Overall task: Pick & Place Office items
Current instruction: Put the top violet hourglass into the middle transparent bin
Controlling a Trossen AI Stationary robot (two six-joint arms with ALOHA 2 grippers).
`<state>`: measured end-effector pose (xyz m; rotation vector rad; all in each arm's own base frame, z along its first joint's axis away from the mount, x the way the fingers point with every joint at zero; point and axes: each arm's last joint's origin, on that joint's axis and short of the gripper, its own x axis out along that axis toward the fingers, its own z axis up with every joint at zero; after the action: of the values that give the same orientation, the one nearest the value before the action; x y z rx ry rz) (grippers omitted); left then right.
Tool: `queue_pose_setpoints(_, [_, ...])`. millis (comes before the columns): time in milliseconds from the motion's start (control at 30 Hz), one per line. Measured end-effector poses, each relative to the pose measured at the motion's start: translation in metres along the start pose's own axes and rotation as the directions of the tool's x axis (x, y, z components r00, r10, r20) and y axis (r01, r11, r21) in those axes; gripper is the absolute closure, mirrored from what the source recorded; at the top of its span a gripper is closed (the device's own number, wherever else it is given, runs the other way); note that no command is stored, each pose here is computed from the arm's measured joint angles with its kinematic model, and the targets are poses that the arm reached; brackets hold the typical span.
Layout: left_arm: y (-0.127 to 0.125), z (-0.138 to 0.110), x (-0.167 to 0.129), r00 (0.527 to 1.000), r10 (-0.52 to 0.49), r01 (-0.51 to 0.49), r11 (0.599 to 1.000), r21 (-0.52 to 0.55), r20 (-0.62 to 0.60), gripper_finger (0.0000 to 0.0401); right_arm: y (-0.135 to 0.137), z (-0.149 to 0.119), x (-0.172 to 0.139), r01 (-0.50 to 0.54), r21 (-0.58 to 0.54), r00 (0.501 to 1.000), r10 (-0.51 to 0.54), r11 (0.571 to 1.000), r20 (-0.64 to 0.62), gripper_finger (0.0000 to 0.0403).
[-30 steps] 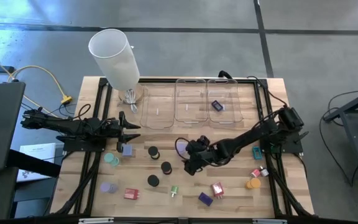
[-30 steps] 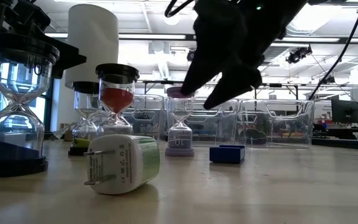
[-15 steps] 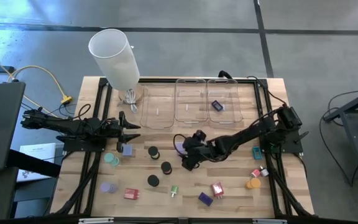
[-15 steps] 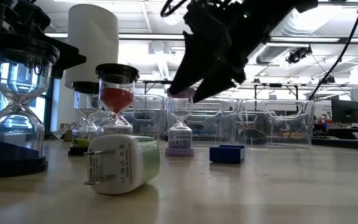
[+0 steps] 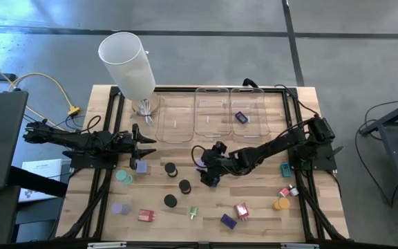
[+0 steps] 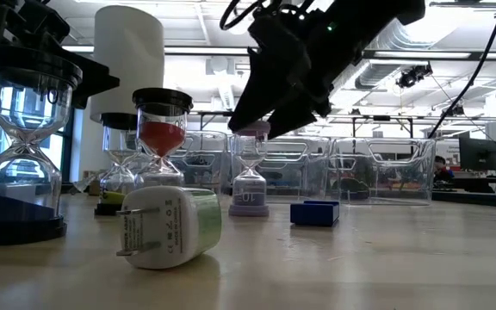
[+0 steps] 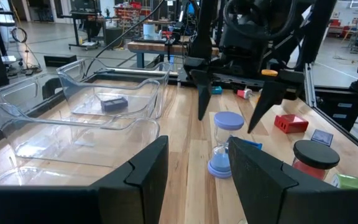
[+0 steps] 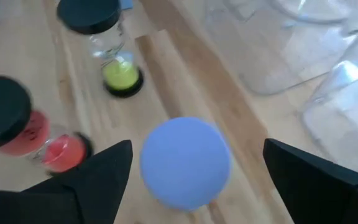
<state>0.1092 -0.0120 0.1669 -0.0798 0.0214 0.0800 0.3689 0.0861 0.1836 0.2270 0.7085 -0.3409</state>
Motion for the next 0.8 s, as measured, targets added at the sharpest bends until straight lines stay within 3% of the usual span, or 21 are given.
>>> queue_pose_setpoints(800, [0.000,0.000,0.000,1.000,0.000,0.000,1.000,0.000,0.000,0.0238,-0.006,-0.001,0.012,-0.028,0.015,0.999,0.028,1.000,-0.040,0.0078])
